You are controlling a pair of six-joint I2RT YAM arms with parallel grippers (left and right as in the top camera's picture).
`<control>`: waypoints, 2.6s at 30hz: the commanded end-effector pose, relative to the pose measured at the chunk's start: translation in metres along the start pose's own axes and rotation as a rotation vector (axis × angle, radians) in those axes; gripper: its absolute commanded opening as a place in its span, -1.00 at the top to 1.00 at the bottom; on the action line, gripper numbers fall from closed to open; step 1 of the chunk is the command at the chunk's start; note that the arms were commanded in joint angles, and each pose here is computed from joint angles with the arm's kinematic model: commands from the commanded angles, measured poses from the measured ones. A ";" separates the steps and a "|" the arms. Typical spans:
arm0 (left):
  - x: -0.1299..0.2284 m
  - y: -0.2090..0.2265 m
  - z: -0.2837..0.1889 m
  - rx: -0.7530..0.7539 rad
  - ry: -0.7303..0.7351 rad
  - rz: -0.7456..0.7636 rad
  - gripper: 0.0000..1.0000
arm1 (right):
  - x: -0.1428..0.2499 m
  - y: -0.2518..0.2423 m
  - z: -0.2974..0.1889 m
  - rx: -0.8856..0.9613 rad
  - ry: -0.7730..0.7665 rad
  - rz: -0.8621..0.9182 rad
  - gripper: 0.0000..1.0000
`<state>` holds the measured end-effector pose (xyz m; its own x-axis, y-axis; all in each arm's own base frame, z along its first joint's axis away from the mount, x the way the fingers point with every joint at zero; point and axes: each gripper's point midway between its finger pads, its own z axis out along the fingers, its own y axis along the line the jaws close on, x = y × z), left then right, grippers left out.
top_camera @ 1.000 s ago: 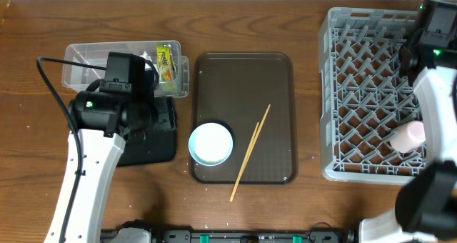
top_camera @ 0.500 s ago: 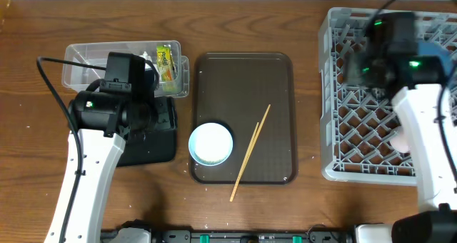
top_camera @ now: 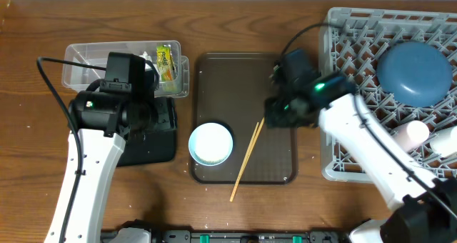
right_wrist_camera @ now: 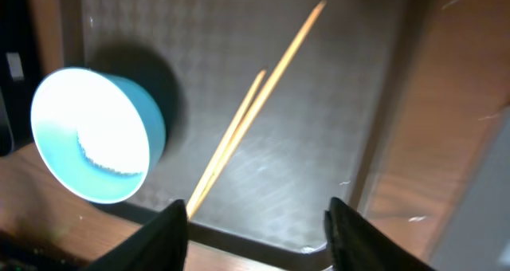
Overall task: Sort waste into correct bins and load items into the dishwasher rack
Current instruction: 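Grasp one wooden chopstick on the tray with the right gripper, then drop the chopstick into the rack with the right gripper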
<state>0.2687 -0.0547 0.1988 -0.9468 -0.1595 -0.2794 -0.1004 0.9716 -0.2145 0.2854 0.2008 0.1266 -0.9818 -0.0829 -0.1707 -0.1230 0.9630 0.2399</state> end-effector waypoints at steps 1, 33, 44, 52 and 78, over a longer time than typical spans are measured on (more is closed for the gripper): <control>-0.001 0.003 -0.001 -0.013 -0.003 0.002 -0.28 | 0.026 0.009 0.025 0.017 0.058 0.105 0.12; 0.000 0.003 -0.001 -0.014 0.000 0.002 -0.29 | 0.073 0.004 0.124 0.146 0.035 0.287 0.92; 0.000 0.003 -0.001 -0.014 0.000 0.001 -0.29 | 0.035 -0.034 0.079 0.137 -0.059 0.256 0.99; 0.000 0.003 -0.001 -0.014 0.000 0.002 -0.28 | 0.031 -0.037 0.053 0.107 -0.076 0.098 0.98; 0.000 0.003 -0.001 -0.015 0.001 0.001 -0.28 | -0.020 -0.229 -0.052 0.305 -0.170 0.065 0.98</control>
<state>0.2671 -0.0545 0.1982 -0.9487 -0.1597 -0.2729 -0.1022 0.9717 -0.2131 0.3220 -0.0224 0.1320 -0.9378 0.0438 -0.3445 0.0494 0.9988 -0.0075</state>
